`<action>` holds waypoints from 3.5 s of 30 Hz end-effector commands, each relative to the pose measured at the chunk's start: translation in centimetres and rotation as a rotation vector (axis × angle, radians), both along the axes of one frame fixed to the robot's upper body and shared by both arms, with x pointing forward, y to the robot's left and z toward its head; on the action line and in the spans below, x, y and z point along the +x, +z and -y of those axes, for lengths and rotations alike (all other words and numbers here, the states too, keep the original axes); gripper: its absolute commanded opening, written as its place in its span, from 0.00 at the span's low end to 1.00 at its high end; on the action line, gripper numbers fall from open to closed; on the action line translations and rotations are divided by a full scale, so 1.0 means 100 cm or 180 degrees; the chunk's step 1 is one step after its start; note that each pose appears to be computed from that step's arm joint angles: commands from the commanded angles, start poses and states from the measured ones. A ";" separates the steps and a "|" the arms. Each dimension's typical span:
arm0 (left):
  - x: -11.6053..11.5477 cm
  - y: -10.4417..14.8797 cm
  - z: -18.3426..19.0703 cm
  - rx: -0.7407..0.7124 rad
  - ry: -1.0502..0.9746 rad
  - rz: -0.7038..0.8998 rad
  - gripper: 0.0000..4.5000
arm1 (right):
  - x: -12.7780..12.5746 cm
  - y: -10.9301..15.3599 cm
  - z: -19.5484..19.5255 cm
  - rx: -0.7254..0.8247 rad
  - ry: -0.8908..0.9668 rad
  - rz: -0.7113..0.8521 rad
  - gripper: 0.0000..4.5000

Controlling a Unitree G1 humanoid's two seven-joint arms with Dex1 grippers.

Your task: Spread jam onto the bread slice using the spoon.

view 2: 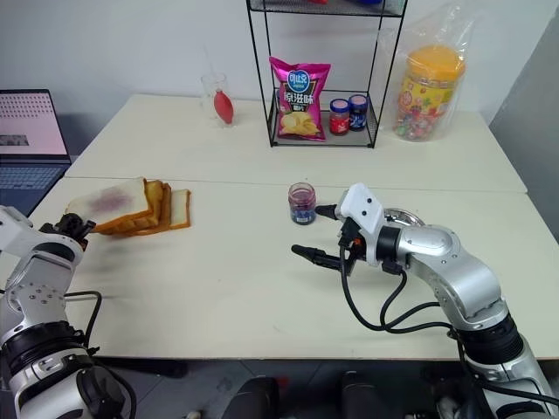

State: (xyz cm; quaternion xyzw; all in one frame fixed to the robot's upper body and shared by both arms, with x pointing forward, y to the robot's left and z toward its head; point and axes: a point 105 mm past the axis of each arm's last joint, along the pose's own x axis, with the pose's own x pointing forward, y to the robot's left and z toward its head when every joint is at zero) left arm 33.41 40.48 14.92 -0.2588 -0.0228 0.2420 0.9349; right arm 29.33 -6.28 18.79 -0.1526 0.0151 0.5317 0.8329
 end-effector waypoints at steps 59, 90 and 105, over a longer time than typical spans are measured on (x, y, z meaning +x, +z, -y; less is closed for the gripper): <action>0.028 -0.023 0.294 0.2403 -0.5921 -0.0316 0.01 | -0.085 -0.016 0.052 -0.0218 0.0222 -0.0531 1.00; -0.003 0.038 0.240 0.3475 -0.4740 0.0198 0.58 | -0.028 0.019 0.106 0.0532 -0.1573 0.0503 1.00; -0.073 0.066 0.327 0.3476 -0.5836 0.1030 0.99 | 0.017 -0.041 0.217 0.2016 -0.3553 -0.0251 1.00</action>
